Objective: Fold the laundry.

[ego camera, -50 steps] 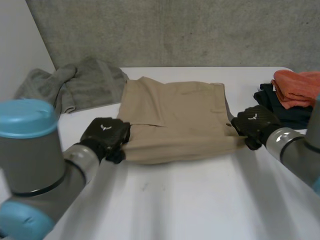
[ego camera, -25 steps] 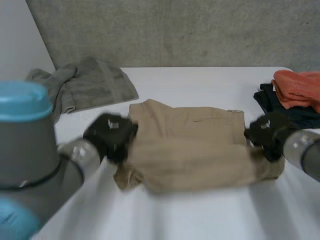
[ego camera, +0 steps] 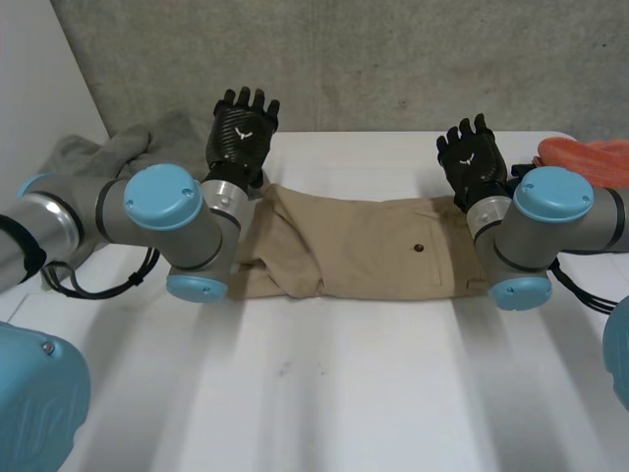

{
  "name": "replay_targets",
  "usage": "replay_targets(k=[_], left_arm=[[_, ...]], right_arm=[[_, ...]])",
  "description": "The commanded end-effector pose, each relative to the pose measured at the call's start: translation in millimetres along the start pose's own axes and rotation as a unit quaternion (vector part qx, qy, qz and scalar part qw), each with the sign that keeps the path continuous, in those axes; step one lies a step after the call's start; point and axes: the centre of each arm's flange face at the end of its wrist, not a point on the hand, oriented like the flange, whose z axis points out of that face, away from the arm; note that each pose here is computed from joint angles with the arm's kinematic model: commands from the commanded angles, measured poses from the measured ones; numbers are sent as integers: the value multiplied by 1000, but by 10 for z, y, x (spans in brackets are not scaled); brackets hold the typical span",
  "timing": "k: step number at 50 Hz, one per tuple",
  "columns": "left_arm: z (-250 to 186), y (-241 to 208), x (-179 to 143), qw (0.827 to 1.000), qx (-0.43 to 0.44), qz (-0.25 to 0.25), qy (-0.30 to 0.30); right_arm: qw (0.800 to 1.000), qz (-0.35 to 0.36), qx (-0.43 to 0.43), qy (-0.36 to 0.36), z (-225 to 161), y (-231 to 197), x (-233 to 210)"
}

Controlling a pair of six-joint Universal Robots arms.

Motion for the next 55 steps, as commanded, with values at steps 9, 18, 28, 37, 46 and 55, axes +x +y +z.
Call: replay_targets(k=[9, 18, 28, 37, 46, 55], left_arm=[[-797, -289, 91, 996, -56, -11, 64], [-976, -120, 162, 993, -91, -9, 81], [-981, -154, 134, 992, -92, -40, 76], [-1048, -288, 34, 993, -86, -48, 71], [-1160, -361, -99, 992, -95, -48, 66], [-1194, -338, -150, 992, -102, -48, 62]], right_arm=[[970, 140, -155, -122, -960, -227, 370], [954, 167, -207, -138, -1109, 119, 298], [958, 166, -208, -108, -971, 432, 283], [965, 151, -209, -52, -985, 436, 794], [980, -35, -190, -54, -954, 396, 1032], [986, -99, 69, -113, -887, -819, 246]])
